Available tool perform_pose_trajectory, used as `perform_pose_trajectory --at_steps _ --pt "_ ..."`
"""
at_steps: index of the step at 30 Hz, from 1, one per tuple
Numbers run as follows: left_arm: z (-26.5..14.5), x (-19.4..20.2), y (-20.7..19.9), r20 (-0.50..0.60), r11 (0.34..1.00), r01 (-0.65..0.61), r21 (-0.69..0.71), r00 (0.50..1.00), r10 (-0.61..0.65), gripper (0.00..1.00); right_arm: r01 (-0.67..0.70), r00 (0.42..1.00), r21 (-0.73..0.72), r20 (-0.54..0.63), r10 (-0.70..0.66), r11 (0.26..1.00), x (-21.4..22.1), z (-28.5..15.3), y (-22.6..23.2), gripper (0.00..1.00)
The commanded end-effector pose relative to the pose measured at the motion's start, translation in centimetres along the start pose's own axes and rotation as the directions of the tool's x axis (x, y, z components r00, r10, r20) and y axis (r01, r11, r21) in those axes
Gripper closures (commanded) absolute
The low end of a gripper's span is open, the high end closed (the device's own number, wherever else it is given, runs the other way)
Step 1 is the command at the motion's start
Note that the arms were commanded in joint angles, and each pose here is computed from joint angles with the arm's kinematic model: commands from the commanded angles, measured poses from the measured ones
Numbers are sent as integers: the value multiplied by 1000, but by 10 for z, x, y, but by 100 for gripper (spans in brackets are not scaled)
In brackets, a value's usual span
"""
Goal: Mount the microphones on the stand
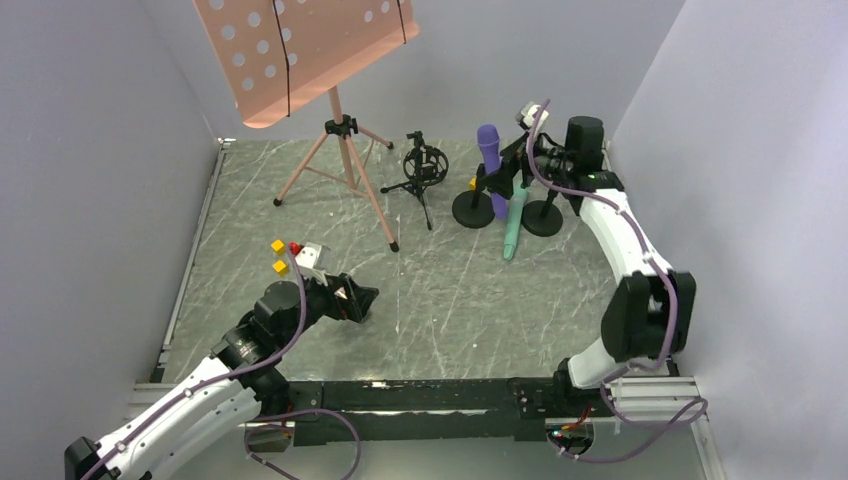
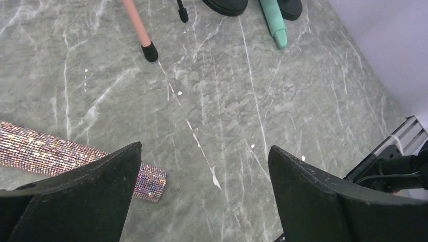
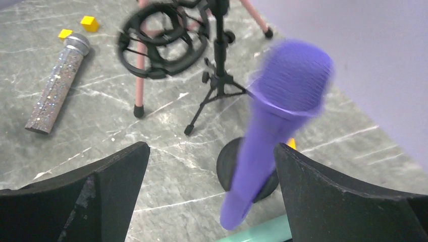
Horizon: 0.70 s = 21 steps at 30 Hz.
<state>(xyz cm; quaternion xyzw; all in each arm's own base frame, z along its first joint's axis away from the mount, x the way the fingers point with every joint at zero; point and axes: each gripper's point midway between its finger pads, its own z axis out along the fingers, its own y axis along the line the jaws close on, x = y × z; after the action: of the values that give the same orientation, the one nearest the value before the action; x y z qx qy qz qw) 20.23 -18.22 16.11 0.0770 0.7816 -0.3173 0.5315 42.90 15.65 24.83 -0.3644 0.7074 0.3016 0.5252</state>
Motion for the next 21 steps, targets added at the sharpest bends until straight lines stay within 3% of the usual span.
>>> perform_pose_trajectory --at_steps 1,4,9,13,21 --pt "-11 -30 -6 8 995 75 -58 997 -75 1 180 982 -5 53 -180 984 -60 -44 37 0" --pt "-13 -32 -1 -9 991 84 -104 996 -86 1 172 984 23 47 -173 985 -60 -60 50 0" --pt "-11 -30 1 -29 988 89 -125 995 -93 1 44 994 106 100 -54 993 -53 -81 56 0" --pt "-10 -25 7 -35 984 87 -153 995 -94 1 -36 987 40 159 29 999 -42 -86 68 0" --pt "-7 -18 11 -54 983 84 -166 994 -94 1 -135 975 -105 164 151 985 -19 -73 84 0"
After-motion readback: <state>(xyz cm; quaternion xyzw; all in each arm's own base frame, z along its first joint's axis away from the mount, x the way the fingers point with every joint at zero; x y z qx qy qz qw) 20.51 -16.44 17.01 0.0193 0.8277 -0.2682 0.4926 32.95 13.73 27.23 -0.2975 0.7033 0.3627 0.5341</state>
